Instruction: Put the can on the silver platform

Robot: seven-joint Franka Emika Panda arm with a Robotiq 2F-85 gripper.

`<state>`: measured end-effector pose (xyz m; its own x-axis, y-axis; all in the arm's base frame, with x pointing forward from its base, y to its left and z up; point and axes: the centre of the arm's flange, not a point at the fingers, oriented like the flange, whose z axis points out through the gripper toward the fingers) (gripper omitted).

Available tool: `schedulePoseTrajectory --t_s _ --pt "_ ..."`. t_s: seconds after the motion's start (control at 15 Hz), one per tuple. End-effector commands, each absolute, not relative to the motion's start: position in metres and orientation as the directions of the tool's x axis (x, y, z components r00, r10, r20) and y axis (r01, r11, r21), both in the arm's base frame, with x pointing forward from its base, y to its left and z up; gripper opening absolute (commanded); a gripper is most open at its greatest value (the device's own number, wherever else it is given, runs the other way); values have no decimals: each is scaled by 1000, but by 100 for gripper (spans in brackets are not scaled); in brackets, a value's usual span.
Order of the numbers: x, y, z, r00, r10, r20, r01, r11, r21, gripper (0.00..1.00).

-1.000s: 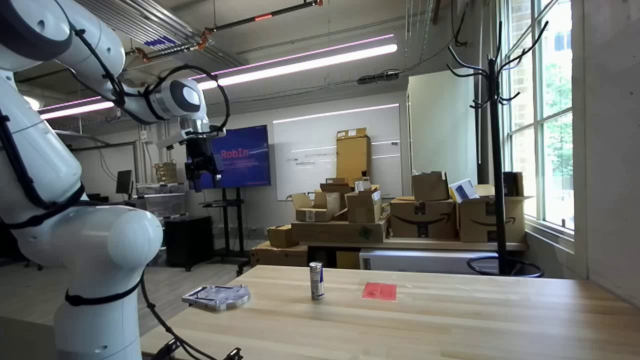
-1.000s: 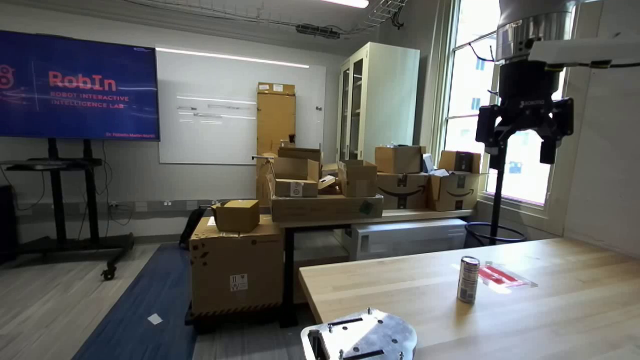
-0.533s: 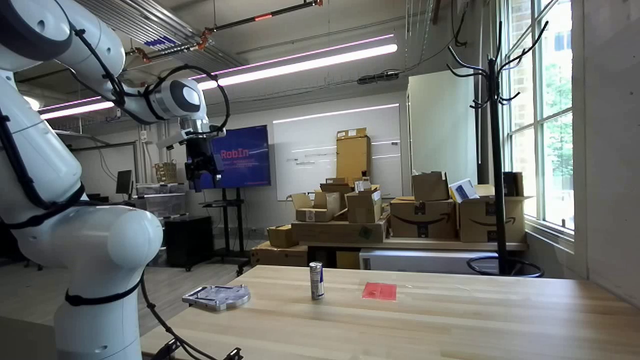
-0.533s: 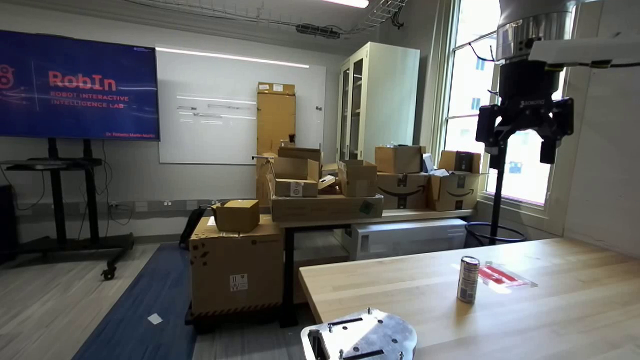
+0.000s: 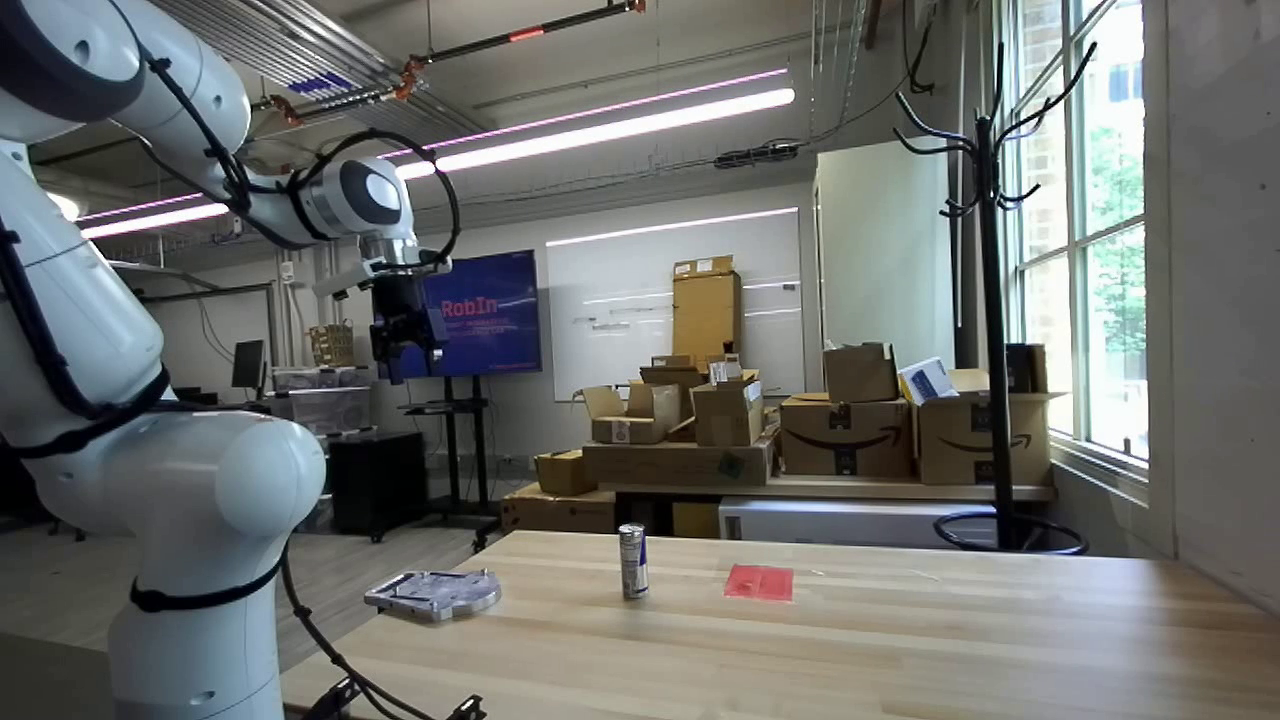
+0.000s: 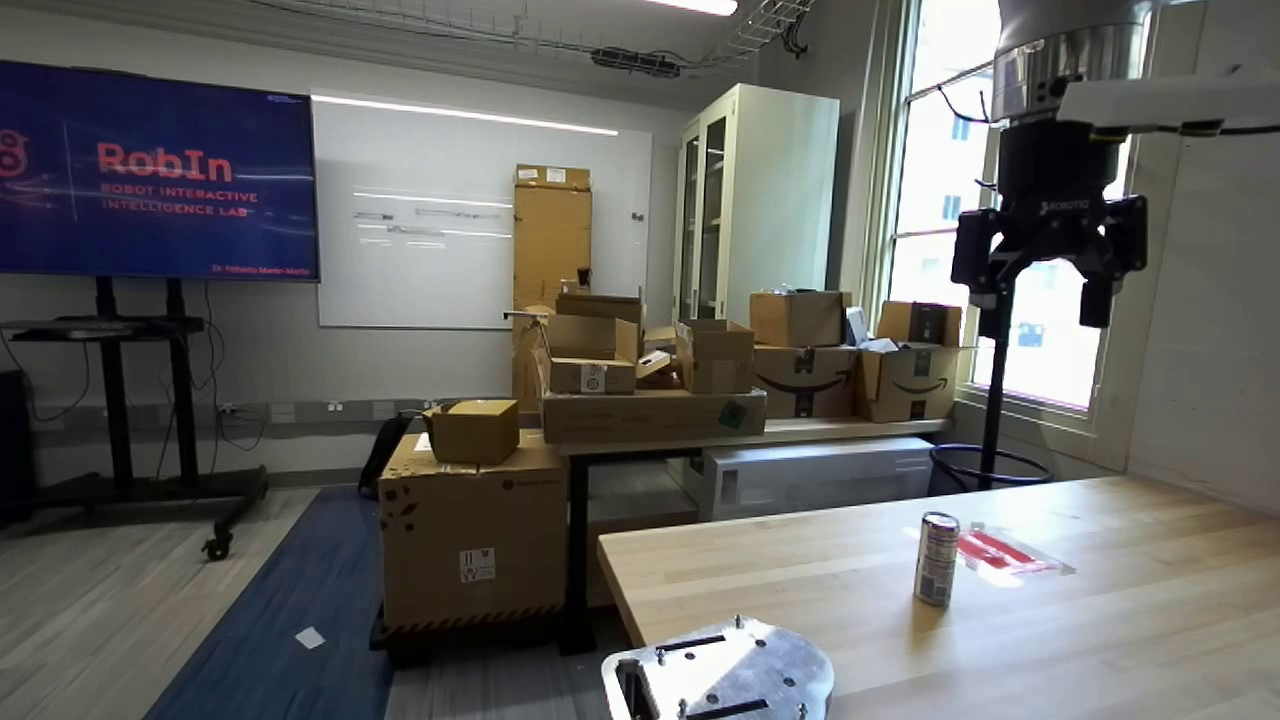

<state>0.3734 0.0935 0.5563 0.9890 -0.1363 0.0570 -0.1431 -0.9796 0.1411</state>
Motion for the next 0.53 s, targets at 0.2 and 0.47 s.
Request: schedulePoseTrajectory --t_s 0.2,0.47 --pt "432 56 571 974 -209 88 -215 -974 73 100" --pt "482 16 566 953 -288 91 -293 -955 40 100"
